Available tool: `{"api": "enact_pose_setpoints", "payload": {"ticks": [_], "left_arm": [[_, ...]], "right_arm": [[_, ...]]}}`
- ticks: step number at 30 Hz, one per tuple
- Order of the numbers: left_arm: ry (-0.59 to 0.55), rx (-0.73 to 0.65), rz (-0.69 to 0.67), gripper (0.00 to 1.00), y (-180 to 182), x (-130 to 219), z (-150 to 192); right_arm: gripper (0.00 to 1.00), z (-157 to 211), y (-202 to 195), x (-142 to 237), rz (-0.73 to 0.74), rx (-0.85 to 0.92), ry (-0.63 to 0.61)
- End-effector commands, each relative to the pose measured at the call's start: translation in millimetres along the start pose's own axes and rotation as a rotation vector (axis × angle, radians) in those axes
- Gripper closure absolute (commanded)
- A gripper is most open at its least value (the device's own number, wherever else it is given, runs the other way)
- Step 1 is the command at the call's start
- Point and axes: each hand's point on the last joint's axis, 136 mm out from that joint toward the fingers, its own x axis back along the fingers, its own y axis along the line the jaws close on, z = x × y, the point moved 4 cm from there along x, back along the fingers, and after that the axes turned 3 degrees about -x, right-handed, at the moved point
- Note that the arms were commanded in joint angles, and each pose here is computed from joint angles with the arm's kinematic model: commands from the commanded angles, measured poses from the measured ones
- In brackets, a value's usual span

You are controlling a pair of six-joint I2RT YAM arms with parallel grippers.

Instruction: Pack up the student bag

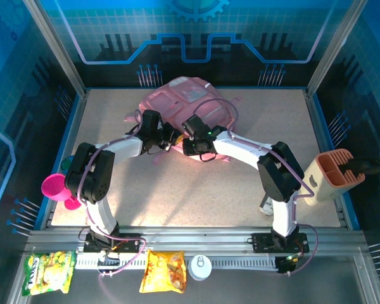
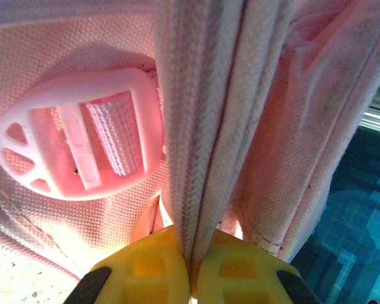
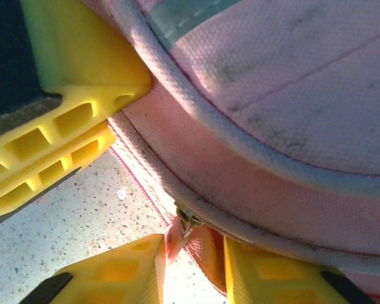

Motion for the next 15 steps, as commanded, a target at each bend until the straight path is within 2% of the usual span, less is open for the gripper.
{"api": "enact_pose_setpoints", "payload": {"ticks": [1,4,8,11,15], "left_arm": [[-0.001,-0.046,0.062,1.00,-25,9,0],[0.004,-0.043,0.064,1.00,-25,8,1],[0.007,-0.044,0.068,1.00,-26,9,2],[0.006,-0.044,0.071,1.00,-27,11,3],[0.006,-0.047,0.073,1.00,-29,12,3]], "right_arm": [[0.65,-6,8,-4,-0.025,-0.020,-0.009],[0.56,-10,12,-3,-0.038,-0.064,-0.027],[0.55,-13,8,-4,0.009,-0.139,-0.054],[0.59,-13,1,-6,0.090,-0.165,-0.067],[0.69,-12,-11,-5,0.174,-0.175,-0.078]]}}
